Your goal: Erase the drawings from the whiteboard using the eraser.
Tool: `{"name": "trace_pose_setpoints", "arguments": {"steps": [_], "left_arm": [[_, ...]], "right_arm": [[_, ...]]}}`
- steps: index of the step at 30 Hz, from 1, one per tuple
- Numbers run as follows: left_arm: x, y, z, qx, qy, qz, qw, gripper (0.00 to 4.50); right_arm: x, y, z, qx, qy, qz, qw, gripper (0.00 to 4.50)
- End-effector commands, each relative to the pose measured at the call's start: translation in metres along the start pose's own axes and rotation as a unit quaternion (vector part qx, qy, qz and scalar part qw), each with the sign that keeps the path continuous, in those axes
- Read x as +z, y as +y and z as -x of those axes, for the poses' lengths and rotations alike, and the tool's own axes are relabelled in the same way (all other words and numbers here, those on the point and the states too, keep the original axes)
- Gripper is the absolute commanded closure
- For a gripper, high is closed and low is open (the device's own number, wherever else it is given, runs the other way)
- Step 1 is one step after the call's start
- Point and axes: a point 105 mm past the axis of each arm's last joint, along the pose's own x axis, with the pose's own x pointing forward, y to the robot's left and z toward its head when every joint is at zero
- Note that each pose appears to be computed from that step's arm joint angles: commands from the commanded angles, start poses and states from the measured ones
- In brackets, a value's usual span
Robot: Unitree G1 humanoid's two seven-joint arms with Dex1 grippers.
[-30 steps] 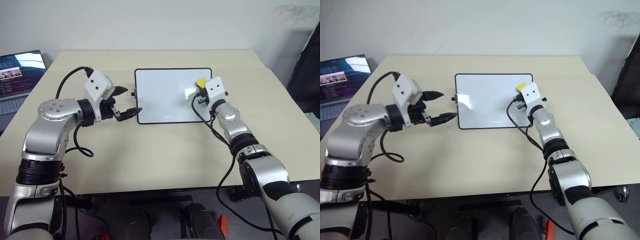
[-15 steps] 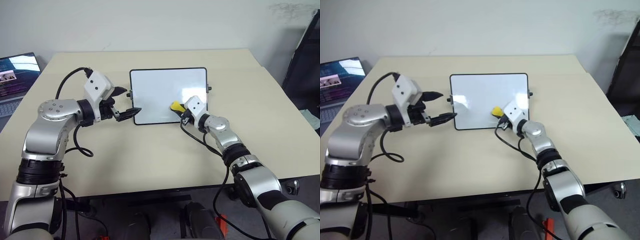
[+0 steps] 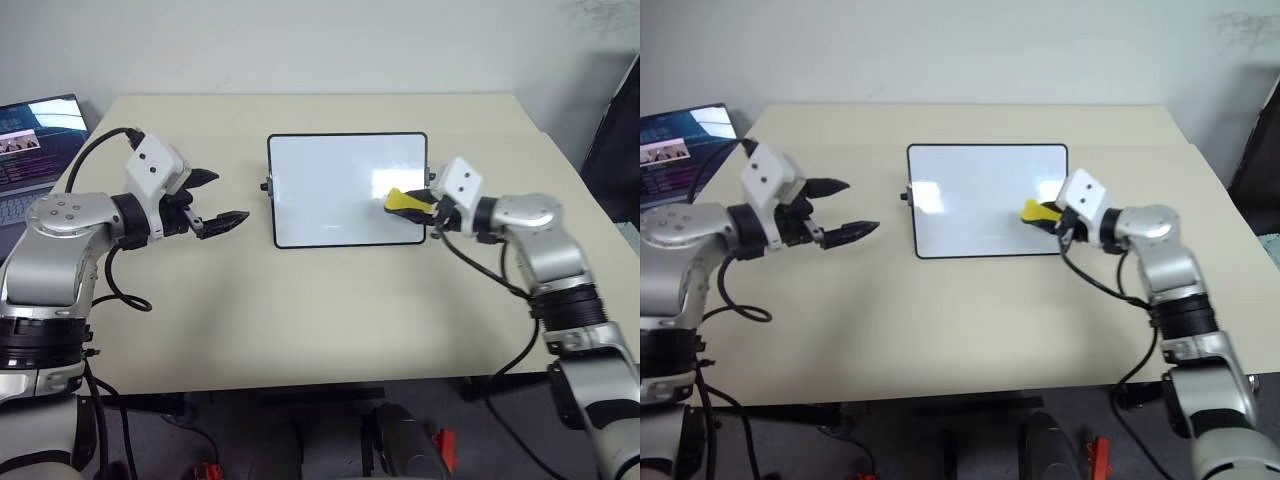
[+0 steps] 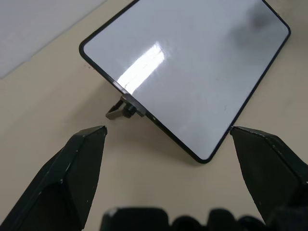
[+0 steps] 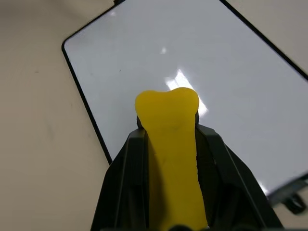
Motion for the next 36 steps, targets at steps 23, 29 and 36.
{"name": "trace_pose_setpoints", "arguments": {"steps": [23, 29, 36], "left_arm": [[0.019, -0.003, 0.01, -0.011, -0.016, -0.029, 0.999, 0.0], [0.019, -0.004, 0.009, -0.014, -0.016, -0.028, 0.999, 0.0], [0.021, -0.005, 0.008, -0.016, -0.019, -0.028, 0.999, 0.0]], "right_arm": [[0.006, -0.072, 0.061, -0.1, 0.045, 0.069, 0.992, 3.53], [0.009, -0.079, 0.062, -0.119, 0.037, 0.068, 0.99, 3.53], [0.01, -0.076, 0.059, -0.112, 0.032, 0.067, 0.991, 3.53]]}}
